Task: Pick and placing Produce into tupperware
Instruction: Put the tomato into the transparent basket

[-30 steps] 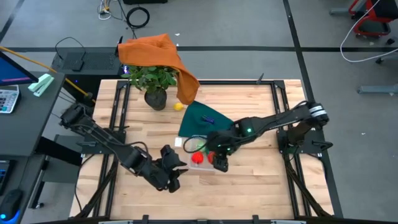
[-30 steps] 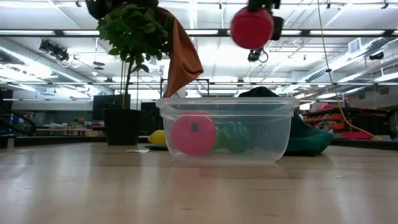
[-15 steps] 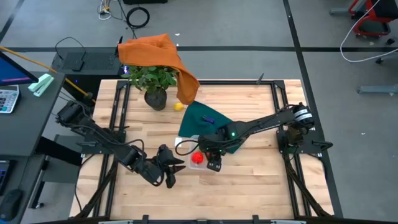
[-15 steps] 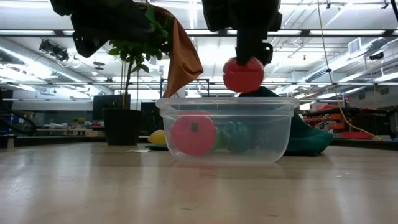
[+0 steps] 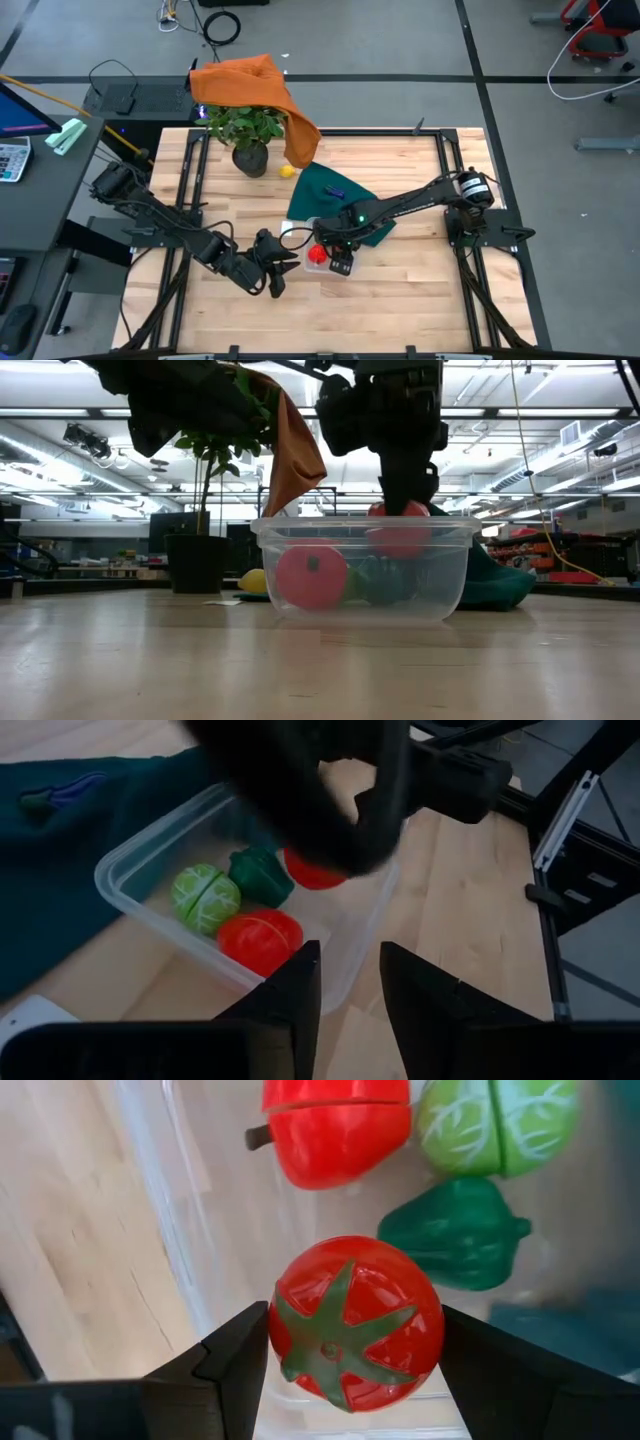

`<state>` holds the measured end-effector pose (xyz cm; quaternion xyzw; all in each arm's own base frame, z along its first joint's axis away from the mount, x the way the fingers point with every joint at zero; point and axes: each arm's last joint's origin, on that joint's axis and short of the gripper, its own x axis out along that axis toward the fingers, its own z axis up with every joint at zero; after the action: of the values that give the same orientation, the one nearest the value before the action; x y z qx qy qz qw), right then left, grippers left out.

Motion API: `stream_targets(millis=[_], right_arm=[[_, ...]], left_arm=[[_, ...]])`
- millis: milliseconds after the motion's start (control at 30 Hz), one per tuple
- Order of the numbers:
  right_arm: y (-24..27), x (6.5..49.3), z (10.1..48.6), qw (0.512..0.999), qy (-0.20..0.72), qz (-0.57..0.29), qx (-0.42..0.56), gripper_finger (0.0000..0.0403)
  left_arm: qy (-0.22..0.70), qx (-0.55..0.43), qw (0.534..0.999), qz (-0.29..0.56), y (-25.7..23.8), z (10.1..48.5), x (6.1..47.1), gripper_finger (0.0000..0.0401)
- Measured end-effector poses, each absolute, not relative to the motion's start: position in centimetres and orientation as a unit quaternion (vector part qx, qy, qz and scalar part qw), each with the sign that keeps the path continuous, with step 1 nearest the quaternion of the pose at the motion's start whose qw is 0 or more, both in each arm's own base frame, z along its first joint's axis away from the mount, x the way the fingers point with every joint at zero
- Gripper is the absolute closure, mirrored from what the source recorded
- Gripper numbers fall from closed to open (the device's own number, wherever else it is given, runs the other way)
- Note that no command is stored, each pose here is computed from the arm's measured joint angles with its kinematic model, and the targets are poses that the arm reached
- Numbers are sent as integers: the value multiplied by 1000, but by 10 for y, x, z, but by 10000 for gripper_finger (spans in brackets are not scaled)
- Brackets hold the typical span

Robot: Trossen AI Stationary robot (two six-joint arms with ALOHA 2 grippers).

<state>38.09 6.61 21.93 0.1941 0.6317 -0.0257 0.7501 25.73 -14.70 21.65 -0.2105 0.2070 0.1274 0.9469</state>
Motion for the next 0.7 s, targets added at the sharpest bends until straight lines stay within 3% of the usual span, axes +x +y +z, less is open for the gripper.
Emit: stream_targets(millis=[700], right_arm=[[71,385,207,737,644,-12,204,174]], left_arm=[[209,-203,948,129,-146,216,258,287]])
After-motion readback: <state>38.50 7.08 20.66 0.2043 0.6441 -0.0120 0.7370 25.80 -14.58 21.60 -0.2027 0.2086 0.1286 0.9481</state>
